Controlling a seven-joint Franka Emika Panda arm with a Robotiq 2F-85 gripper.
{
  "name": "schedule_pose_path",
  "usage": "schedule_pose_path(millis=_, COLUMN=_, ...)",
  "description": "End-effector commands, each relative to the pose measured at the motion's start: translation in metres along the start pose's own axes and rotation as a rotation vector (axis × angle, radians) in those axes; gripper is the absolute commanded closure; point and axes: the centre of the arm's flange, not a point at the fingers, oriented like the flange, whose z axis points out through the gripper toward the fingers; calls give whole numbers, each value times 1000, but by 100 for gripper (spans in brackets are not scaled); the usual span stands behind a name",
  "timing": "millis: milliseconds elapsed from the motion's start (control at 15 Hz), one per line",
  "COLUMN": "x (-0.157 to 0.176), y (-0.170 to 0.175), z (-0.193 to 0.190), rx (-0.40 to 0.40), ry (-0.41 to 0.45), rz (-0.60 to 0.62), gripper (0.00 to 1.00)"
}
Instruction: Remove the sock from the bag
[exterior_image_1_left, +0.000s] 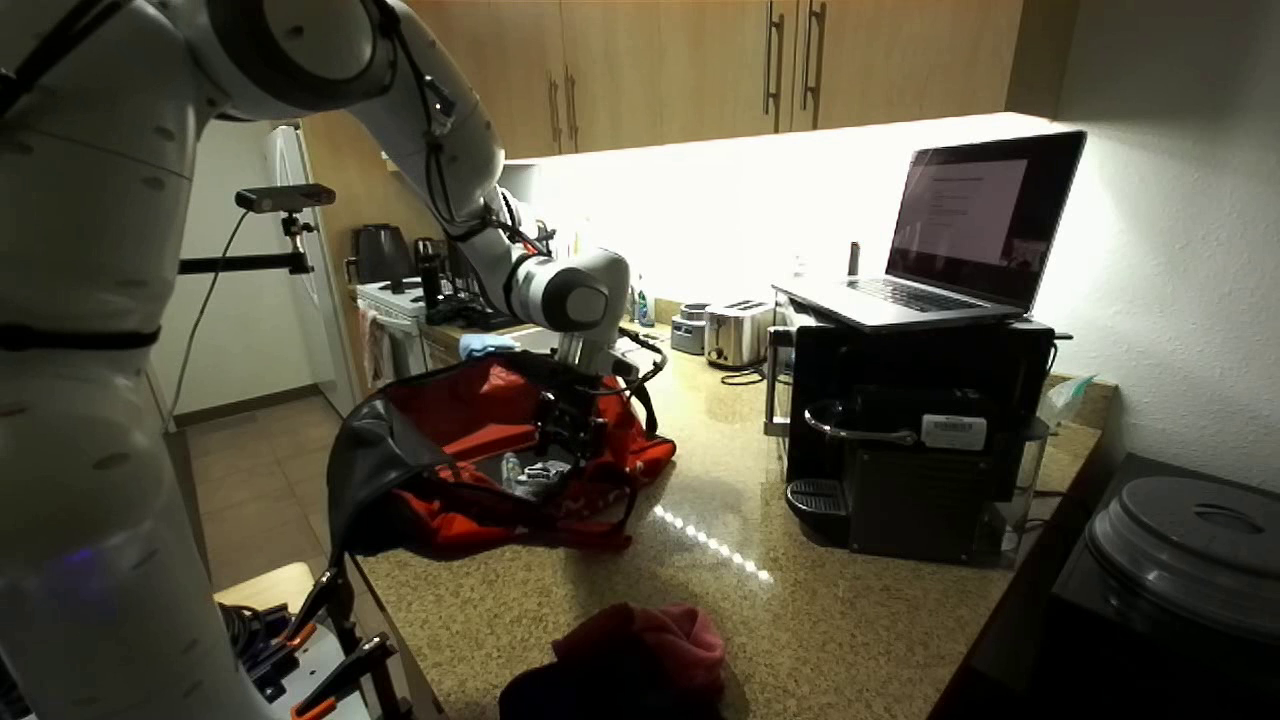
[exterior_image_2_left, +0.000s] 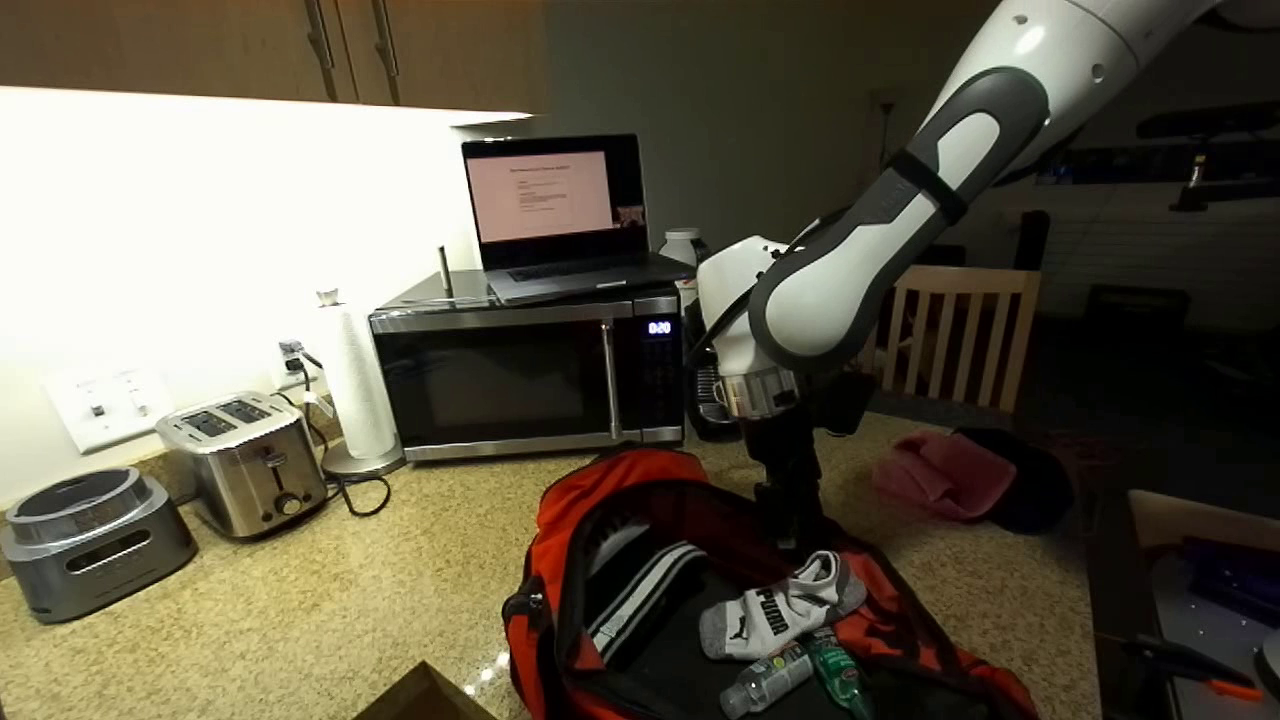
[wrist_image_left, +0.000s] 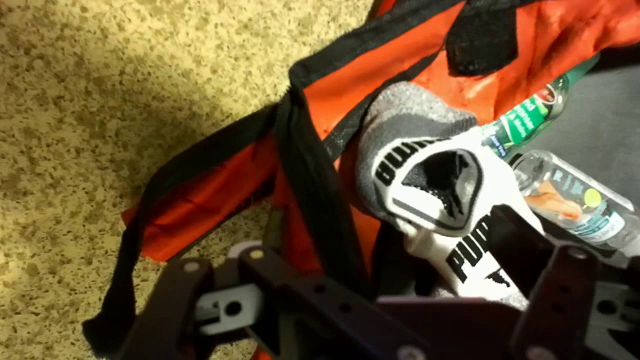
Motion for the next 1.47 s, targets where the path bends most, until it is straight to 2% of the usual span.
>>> schedule_pose_path(millis=0, x=-1, y=7, z=9, rx=12, ry=27, rz=6, gripper=0)
schedule_pose_path(millis=733, x=1, y=8, z=30, rx=143, ry=-25, rz=157, gripper=0)
schedule_pose_path(millis=1400, x=-6, y=0, z=18, rx=113, ry=-73, rz=255, gripper=0)
